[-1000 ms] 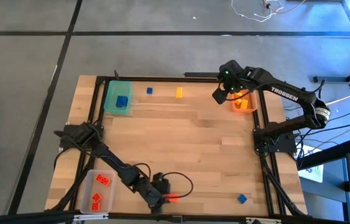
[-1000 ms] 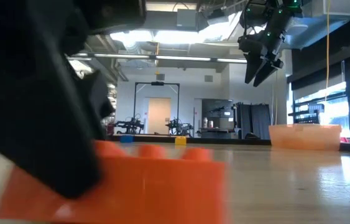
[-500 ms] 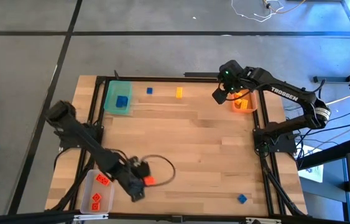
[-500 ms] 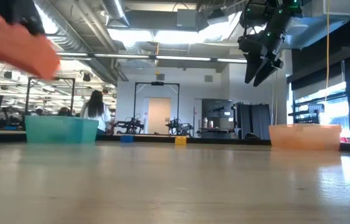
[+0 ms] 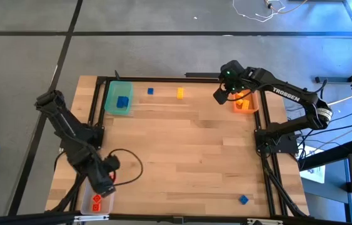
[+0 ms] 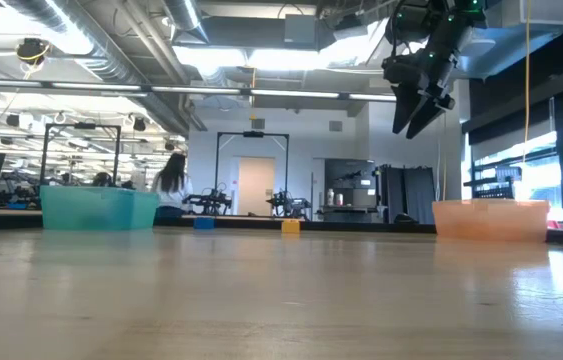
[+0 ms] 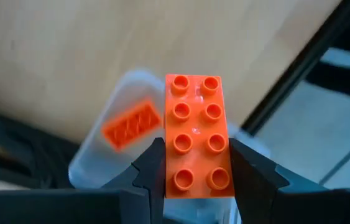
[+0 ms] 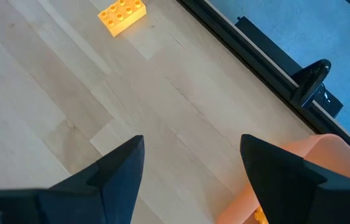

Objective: Sort & place blocks by color
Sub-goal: Put the orange game piece into the transparent bin, then put the blue game piece into the blue bin

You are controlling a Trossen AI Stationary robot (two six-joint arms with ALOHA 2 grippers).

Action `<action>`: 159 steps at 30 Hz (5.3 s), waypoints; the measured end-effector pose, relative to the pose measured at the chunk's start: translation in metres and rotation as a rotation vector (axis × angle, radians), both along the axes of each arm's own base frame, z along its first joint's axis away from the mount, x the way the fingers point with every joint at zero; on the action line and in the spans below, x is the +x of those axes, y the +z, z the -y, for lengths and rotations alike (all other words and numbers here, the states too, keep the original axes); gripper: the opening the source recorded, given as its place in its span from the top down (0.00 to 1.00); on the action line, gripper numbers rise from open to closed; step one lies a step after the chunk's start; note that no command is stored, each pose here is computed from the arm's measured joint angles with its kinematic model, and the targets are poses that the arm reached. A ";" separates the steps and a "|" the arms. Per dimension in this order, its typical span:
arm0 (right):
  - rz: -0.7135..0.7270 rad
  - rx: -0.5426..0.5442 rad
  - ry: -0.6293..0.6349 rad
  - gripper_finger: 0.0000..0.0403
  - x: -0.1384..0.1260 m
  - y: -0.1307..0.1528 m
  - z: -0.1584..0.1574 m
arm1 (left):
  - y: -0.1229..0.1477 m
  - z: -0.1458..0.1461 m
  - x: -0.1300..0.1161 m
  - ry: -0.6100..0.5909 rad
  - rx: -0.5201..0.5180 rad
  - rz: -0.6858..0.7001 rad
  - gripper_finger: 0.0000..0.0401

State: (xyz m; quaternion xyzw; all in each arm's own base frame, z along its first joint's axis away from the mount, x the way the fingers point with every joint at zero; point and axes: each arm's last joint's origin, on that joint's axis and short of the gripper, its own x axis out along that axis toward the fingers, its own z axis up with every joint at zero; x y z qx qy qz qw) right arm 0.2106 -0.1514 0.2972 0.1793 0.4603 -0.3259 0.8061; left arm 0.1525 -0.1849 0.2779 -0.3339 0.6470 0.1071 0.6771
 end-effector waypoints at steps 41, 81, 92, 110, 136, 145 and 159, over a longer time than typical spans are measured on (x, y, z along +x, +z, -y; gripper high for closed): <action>0.019 -0.013 0.001 0.34 0.002 0.001 0.001 | -0.043 0.052 -0.009 0.233 0.056 -0.145 0.54; -0.497 0.657 0.844 0.34 -0.032 0.002 -0.193 | 0.011 -0.234 0.072 0.039 0.520 0.167 0.54; -0.389 0.564 1.258 0.34 -0.038 -0.011 -0.267 | 0.012 -0.239 0.074 0.022 0.515 0.202 0.54; -0.300 0.522 1.509 0.34 -0.058 -0.088 -0.335 | 0.013 -0.232 0.079 -0.123 0.444 0.286 0.54; -0.182 0.370 1.593 0.34 -0.061 -0.159 -0.379 | 0.014 -0.224 0.083 -0.196 0.393 0.338 0.54; -0.252 0.265 1.488 0.34 -0.063 -0.181 -0.386 | 0.014 -0.224 0.083 -0.196 0.393 0.341 0.54; -0.246 0.289 1.341 0.66 -0.060 -0.180 -0.383 | 0.014 -0.224 0.083 -0.202 0.370 0.349 0.54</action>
